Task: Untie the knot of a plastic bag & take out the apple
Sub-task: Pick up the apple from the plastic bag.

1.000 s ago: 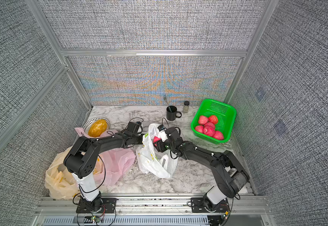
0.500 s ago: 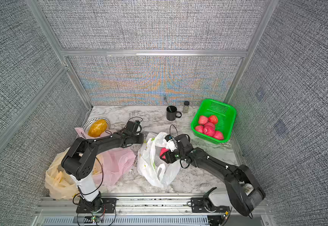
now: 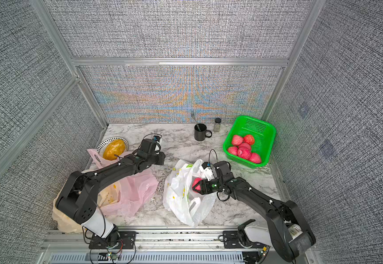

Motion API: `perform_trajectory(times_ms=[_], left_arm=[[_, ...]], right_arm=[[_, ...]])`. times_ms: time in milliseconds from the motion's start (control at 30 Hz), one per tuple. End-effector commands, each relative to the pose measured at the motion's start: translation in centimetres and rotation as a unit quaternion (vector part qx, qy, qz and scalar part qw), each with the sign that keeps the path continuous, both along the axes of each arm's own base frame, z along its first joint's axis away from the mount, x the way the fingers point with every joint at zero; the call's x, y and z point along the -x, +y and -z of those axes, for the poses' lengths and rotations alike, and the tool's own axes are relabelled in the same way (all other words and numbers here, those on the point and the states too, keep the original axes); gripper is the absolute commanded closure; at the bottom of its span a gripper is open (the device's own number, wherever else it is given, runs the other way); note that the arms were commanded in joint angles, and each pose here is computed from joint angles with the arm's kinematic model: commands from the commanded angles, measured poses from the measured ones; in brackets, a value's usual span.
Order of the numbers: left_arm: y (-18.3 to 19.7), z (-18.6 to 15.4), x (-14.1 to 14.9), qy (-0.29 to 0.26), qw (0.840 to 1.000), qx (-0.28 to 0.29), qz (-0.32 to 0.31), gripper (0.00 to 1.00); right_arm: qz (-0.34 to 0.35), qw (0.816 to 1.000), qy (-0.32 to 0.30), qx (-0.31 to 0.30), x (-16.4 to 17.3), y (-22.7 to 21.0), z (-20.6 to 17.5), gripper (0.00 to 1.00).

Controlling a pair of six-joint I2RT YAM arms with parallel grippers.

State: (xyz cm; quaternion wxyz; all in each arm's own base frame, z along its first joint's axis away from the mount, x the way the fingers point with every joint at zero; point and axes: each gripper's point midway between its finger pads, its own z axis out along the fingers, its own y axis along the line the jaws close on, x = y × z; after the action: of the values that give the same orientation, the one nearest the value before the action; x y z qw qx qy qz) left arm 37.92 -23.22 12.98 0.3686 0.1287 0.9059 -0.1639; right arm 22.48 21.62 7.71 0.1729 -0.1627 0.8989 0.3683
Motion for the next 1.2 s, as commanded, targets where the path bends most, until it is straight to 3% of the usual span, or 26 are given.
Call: perform_trajectory(times_ms=[0,200,367,733,900,1167], left_arm=[[-2.3,-3.3,1.7,-0.043,0.997,0.017,0.062,0.63],[-8.1,-7.9,7.7,-0.067,0.979,0.069,0.182,0.61],[-12.4,-8.7,13.1,-0.028,0.953,0.112,0.282,0.58],[-19.4,-7.8,20.5,0.009,0.901,0.077,0.427,0.53],[-19.7,-2.5,20.3,0.079,0.905,0.024,0.417,0.54],[-15.4,5.1,16.6,0.135,0.936,-0.088,0.313,0.58]], right_arm=[[0.028,0.999,0.027,0.012,-0.6,-0.4,1.3,0.51],[0.072,0.996,0.022,0.044,-2.0,-1.3,2.5,0.49],[0.097,0.992,0.021,0.078,-2.8,-2.3,3.5,0.45],[0.118,0.987,0.024,0.106,-2.6,-3.3,4.7,0.44],[0.125,0.986,0.016,0.107,-2.9,-3.5,4.4,0.44],[0.139,0.983,0.009,0.116,-3.2,-4.6,4.1,0.43]])
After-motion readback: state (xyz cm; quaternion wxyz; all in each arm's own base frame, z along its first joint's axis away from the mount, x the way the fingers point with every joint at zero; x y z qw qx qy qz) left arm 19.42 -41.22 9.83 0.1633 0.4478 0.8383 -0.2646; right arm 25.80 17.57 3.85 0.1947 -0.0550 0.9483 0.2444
